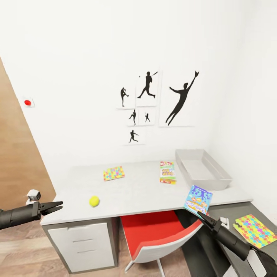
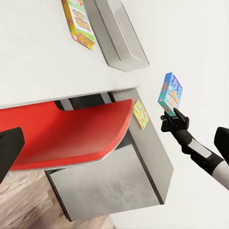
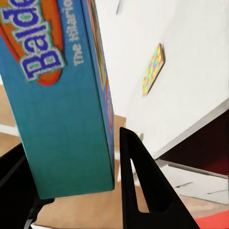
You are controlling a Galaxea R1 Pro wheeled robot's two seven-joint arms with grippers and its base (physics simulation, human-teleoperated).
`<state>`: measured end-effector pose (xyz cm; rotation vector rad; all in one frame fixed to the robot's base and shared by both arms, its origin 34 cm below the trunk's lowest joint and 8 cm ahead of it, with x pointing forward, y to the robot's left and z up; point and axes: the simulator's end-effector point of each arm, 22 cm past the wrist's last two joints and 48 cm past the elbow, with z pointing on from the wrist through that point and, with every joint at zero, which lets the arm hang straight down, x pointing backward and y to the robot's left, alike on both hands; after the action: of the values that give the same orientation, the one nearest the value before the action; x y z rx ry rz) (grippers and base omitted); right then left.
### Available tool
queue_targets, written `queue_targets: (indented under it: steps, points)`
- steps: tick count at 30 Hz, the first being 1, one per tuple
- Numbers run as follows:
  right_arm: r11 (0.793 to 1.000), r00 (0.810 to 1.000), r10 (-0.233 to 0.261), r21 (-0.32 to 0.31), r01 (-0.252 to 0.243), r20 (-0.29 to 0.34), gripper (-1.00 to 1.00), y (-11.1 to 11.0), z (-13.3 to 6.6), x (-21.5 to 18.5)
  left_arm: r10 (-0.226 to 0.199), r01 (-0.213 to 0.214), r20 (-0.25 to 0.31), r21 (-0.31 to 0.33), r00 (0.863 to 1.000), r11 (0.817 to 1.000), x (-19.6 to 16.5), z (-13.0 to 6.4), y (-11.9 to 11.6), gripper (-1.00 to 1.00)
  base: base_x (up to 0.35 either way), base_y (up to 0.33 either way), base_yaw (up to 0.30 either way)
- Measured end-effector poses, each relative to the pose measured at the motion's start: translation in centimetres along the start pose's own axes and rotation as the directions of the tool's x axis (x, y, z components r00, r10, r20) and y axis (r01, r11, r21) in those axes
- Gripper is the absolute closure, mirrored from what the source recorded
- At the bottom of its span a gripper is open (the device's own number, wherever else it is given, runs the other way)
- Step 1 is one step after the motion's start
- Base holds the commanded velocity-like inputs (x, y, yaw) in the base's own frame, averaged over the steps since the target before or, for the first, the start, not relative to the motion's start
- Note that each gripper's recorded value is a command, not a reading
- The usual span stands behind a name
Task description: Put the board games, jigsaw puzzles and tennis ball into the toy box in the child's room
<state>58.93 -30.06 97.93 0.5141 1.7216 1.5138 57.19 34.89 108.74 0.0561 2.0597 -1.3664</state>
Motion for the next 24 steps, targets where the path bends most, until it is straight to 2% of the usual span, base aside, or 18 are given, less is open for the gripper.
queue_targets:
  steps: [7,18,24]
  points:
    - [1.0,1.0,0.005,0.008,-0.005,-0.002,1.0,-0.5,0.0,0.1,-0.008,0.008,-0.004,-0.003,1.0,1.0,0.1,0.1,0.4,-1.0,0.116,0.017,-0.163]
    - [1.0,1.0,0.012,0.019,-0.012,-0.006,1.0,-1.1,0.0,0.4,-0.019,0.019,-0.01,-0.008,1.0,1.0,0.4,0.3,1.0,-1.0,0.124,0.14,-0.162]
    - [1.0,1.0,0.013,0.022,-0.013,-0.007,1.0,-1.3,0.0,0.5,-0.024,0.024,-0.012,-0.011,1.0,1.0,0.5,0.3,1.2,-1.0,0.096,0.01,-0.051]
